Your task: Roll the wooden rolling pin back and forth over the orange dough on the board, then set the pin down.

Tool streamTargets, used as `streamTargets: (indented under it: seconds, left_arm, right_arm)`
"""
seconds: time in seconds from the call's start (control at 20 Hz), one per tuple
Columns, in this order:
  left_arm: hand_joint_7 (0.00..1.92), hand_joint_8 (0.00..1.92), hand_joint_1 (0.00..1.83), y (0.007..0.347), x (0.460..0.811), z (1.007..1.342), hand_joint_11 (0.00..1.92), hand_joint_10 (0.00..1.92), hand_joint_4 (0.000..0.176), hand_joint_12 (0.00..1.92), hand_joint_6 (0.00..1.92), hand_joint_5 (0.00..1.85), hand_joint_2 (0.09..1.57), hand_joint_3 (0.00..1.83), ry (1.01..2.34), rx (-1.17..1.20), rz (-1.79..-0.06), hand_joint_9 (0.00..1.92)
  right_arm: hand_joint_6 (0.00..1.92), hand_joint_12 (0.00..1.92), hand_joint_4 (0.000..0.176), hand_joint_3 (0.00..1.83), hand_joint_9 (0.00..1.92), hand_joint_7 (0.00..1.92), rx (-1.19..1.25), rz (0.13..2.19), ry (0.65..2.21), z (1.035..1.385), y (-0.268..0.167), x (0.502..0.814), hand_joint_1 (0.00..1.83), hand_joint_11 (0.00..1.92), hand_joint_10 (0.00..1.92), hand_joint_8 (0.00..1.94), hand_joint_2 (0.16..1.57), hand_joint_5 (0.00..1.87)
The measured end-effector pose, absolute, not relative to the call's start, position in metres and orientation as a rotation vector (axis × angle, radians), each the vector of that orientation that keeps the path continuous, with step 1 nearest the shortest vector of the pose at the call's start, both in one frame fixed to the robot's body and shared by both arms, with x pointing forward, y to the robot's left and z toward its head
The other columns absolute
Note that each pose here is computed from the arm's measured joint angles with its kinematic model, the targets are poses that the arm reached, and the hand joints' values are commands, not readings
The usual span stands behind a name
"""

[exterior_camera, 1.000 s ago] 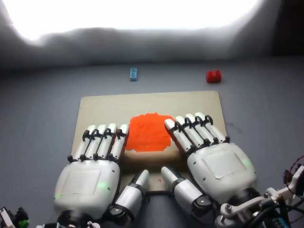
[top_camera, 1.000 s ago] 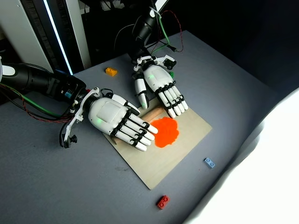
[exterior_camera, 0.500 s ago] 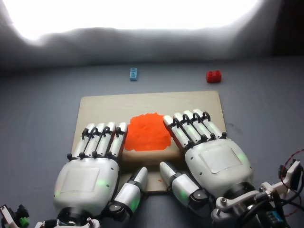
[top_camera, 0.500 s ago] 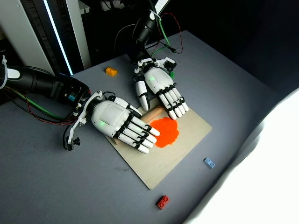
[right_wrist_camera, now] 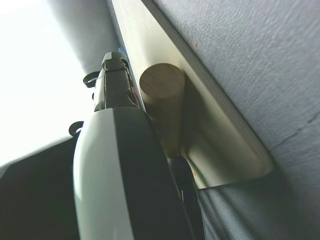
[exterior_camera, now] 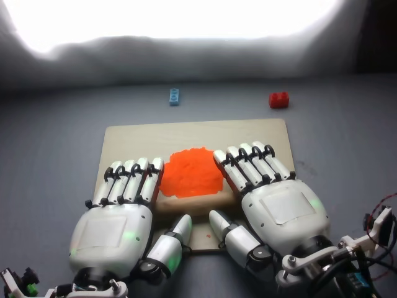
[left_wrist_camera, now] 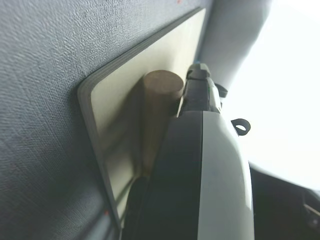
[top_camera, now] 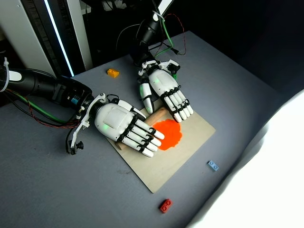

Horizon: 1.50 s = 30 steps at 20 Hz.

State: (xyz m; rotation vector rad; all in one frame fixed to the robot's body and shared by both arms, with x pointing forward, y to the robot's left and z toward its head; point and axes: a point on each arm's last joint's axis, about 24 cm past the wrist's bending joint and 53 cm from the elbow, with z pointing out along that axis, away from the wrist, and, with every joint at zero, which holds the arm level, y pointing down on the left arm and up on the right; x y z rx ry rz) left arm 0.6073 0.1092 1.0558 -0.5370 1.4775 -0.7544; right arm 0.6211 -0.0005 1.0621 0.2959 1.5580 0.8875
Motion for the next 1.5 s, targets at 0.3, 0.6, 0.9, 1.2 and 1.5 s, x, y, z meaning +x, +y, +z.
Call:
streamTargets:
  seconds: [0.3,0.6,0.9,1.2,1.5]
  left_arm:
    - [0.00,0.00,0.00,0.106,0.610,1.056,0.00,0.00,0.000,0.00,0.00,0.00,1.45,0.01,1.484,-0.540,-0.764,0.00]
    - [0.00,0.00,0.00,0.104,0.615,1.057,0.00,0.00,0.000,0.00,0.00,0.00,1.44,0.01,1.480,-0.538,-0.771,0.00]
    - [0.00,0.00,0.00,0.101,0.619,1.059,0.00,0.00,0.000,0.00,0.00,0.00,1.44,0.01,1.481,-0.532,-0.779,0.00]
    - [0.00,0.00,0.00,0.101,0.623,1.062,0.00,0.00,0.000,0.00,0.00,0.00,1.44,0.01,1.473,-0.529,-0.778,0.00]
    - [0.00,0.00,0.00,0.100,0.631,1.063,0.00,0.00,0.000,0.00,0.00,0.00,1.45,0.01,1.475,-0.537,-0.793,0.00]
  right_arm:
    - [0.01,0.00,0.000,0.01,0.01,0.03,0.304,0.895,1.552,1.065,0.000,0.625,0.00,0.00,0.00,0.01,1.49,0.04]
    - [0.01,0.00,0.000,0.01,0.02,0.04,0.316,0.896,1.555,1.064,-0.001,0.629,0.00,0.00,0.01,0.01,1.49,0.05]
    - [0.01,0.00,0.000,0.00,0.02,0.04,0.347,0.887,1.558,1.062,-0.001,0.637,0.00,0.00,0.01,0.01,1.48,0.06]
    - [0.01,0.00,0.000,0.00,0.00,0.03,0.351,0.870,1.550,1.062,-0.005,0.644,0.00,0.00,0.00,0.00,1.48,0.05]
    - [0.00,0.00,0.000,0.00,0.00,0.01,0.360,0.862,1.537,1.065,-0.006,0.650,0.00,0.00,0.00,0.00,1.48,0.04]
